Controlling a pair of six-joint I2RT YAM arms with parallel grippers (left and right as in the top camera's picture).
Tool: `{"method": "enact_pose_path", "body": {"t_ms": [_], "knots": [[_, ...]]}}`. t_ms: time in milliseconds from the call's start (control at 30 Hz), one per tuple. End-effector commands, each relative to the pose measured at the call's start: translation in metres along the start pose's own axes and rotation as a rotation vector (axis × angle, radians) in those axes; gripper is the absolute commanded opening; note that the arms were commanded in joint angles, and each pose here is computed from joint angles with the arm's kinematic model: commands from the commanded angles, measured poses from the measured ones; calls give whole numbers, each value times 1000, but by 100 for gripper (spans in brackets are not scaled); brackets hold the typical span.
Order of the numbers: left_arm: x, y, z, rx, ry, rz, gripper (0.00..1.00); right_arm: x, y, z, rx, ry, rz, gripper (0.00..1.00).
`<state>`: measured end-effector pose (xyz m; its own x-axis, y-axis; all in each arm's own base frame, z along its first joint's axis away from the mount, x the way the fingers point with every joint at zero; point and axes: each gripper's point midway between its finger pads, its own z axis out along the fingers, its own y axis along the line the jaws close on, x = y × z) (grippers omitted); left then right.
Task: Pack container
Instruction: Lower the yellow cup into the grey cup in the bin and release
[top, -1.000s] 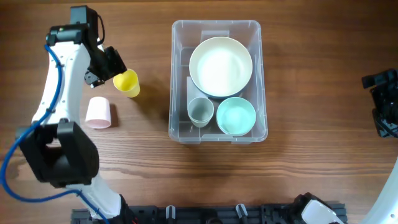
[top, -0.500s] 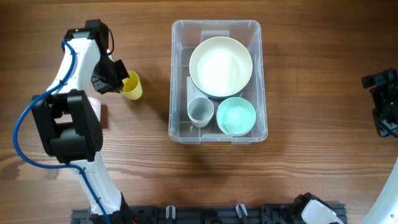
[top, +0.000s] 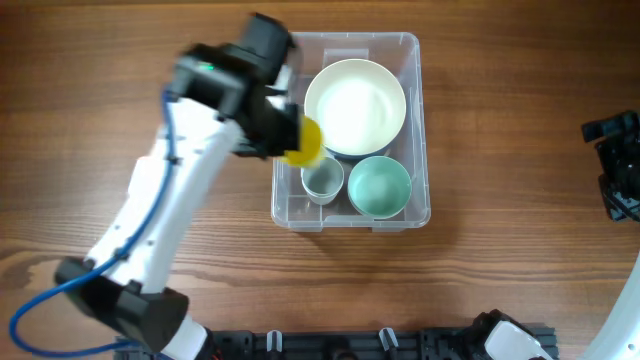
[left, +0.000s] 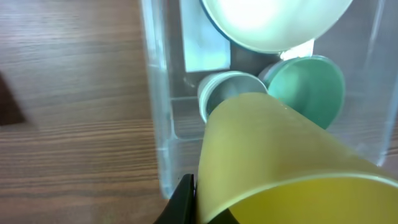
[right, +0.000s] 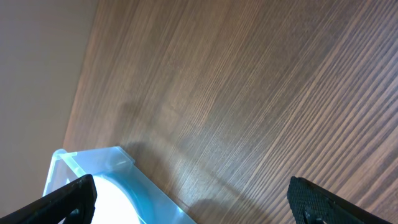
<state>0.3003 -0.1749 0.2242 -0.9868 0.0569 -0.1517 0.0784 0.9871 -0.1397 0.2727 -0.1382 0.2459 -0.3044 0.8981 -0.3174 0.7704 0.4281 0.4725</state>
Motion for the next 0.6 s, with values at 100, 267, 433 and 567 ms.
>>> {"method": "enact_pose_path", "body": {"t_ms": [100, 267, 433, 567], "knots": [[3, -15, 58, -123, 52, 3, 4, -1, 1, 0, -8, 2, 9, 100], [2, -14, 68, -135, 73, -2, 36, -1, 1, 0, -8, 2, 8, 100], [18, 11, 30, -163, 90, -42, 66, -1, 1, 0, -8, 2, 9, 100], [31, 71, -22, -220, 35, -175, 75, -1, 1, 0, -8, 2, 9, 100]]}}
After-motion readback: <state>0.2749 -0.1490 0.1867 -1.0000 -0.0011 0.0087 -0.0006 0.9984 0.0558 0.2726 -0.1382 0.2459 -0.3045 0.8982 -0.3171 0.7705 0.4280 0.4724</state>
